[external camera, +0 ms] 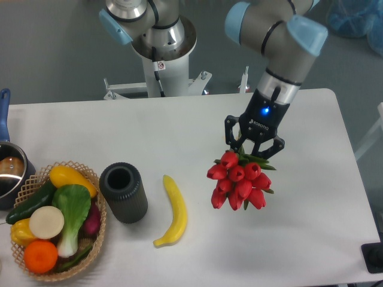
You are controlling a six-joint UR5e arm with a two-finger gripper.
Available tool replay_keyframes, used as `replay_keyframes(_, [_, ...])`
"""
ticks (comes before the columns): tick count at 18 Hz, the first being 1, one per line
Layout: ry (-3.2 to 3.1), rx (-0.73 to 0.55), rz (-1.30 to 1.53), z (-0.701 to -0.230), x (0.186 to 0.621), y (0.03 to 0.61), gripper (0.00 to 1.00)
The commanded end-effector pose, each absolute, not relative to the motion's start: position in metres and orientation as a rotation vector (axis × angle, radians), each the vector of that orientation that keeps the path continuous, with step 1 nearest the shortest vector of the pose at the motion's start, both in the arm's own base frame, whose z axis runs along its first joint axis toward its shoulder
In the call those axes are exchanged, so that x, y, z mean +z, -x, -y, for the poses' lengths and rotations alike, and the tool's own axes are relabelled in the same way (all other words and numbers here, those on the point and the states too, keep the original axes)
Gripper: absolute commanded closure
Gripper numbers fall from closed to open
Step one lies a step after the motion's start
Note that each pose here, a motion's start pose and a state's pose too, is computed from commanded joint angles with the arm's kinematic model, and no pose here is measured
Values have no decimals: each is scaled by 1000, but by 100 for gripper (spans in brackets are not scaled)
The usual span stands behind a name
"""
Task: Pick up the flowers from the table
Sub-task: 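Lift the gripped tulip bunch up off the table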
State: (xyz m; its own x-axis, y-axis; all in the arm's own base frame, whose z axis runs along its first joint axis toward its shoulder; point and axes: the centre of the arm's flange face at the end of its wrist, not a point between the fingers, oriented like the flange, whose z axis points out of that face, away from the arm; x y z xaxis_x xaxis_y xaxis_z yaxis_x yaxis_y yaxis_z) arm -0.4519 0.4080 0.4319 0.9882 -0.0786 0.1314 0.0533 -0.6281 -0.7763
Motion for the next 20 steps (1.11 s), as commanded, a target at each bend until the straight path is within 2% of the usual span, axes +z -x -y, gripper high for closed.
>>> replay_keyframes(5, [2064,-239,-69,-416,449,448,63])
replay_keyframes(20, [2017,-264,-32,-406,447,458,61])
